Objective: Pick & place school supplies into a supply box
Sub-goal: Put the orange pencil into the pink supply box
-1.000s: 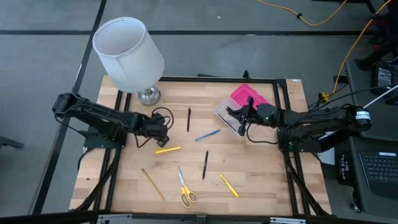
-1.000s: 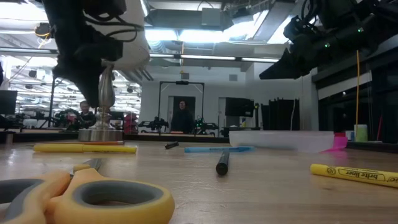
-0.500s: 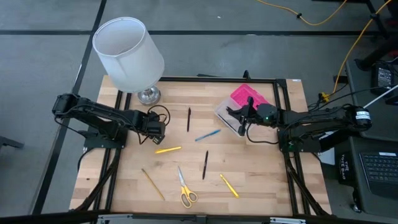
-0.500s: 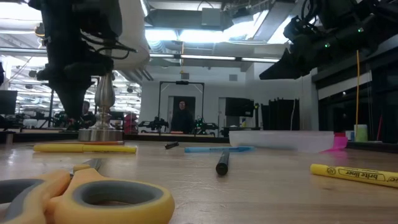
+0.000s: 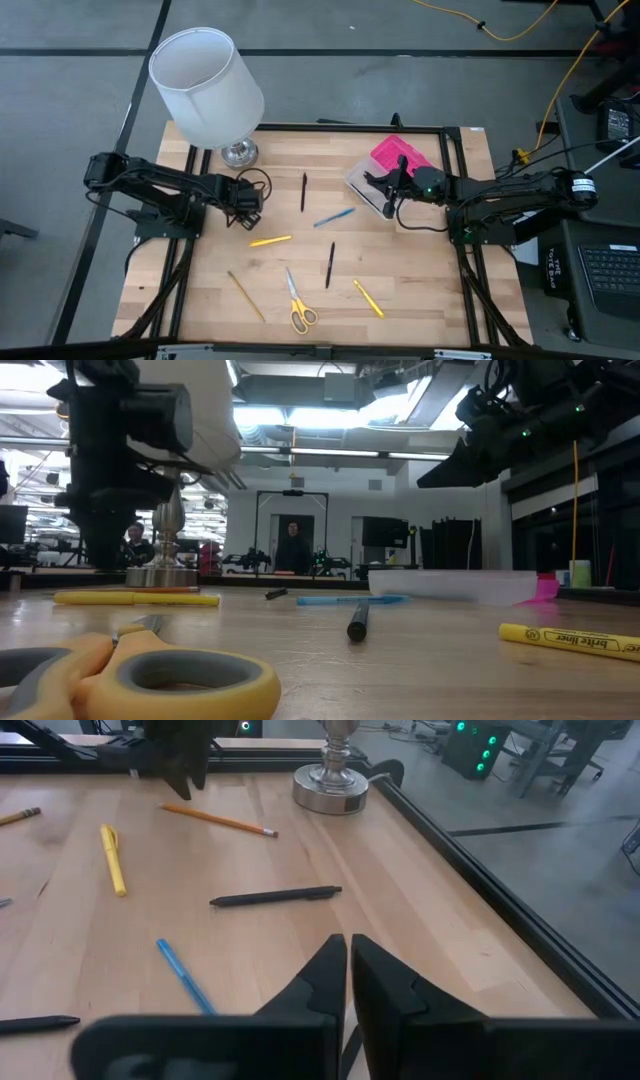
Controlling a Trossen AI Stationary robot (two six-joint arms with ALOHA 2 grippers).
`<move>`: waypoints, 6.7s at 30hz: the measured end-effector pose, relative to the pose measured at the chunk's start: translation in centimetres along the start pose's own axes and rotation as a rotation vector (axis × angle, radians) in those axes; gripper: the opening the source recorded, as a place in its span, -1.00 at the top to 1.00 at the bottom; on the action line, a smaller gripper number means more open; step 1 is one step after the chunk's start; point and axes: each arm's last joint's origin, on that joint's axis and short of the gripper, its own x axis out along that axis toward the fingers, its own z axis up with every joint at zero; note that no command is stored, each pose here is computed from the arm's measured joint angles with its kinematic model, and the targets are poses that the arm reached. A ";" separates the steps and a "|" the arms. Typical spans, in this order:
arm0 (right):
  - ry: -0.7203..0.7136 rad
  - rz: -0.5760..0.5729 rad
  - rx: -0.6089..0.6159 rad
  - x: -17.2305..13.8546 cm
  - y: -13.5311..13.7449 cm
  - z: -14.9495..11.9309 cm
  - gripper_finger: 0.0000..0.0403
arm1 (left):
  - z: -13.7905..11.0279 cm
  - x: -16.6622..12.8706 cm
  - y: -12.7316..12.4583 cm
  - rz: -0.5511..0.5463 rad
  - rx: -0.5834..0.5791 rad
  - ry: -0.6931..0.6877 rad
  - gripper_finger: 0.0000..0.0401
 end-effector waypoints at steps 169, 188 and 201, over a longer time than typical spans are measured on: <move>-0.419 0.387 0.001 3.1 1.8 2.5 0.87 | 8.0 -5.1 -7.7 -0.729 0.597 -1.263 0.94; -0.431 0.459 -0.113 7.8 3.7 6.1 0.41 | 7.9 -4.9 -7.7 -0.733 0.632 -1.250 0.94; -0.434 0.431 -0.081 7.9 3.6 6.4 0.23 | 8.3 -5.1 -7.5 -0.713 0.611 -1.281 0.94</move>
